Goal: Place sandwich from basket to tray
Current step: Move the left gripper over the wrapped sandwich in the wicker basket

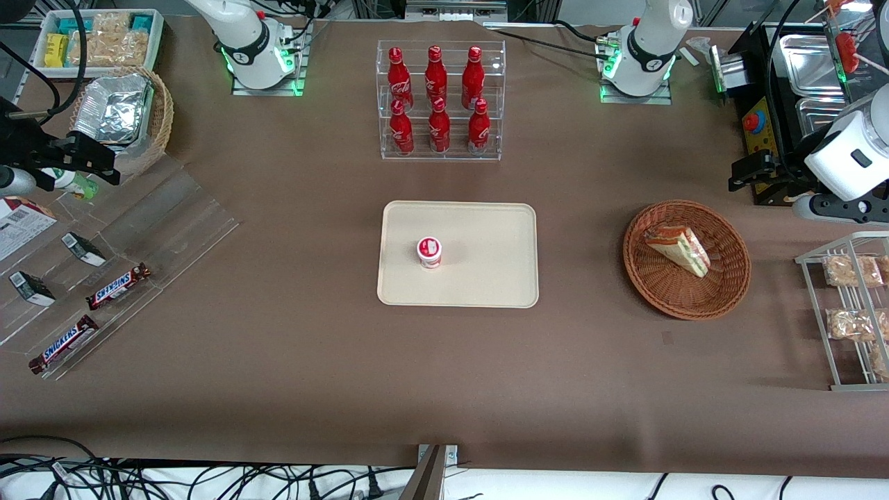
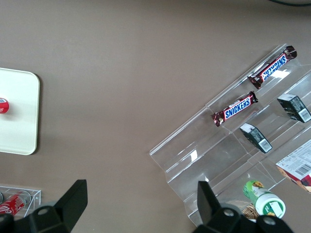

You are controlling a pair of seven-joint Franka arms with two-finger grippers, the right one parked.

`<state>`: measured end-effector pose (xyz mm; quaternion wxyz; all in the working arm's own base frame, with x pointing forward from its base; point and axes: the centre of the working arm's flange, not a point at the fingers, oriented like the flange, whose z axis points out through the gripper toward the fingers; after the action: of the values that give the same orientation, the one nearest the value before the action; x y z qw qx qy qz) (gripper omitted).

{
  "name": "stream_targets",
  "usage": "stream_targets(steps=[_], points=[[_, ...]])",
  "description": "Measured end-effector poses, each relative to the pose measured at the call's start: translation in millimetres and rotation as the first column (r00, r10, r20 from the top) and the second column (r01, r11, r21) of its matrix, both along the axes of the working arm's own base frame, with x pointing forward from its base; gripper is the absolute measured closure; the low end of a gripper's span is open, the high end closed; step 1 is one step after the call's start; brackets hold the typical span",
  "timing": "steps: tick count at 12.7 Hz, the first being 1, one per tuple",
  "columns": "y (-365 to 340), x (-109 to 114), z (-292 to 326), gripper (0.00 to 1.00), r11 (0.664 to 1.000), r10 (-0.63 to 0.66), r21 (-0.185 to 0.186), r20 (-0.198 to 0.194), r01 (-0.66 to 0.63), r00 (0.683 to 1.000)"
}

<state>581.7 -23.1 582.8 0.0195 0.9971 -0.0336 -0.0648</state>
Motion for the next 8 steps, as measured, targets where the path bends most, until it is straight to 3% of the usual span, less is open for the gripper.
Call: stream_targets(steps=[5, 8], points=[[1.5, 5.0, -2.5, 0.0, 1.0, 0.007, -0.001, 0.018, -0.007, 1.0], [7.7, 16.4, -28.5, 0.0, 0.994, 0.109, 0.01, 0.018, -0.109, 0.994]])
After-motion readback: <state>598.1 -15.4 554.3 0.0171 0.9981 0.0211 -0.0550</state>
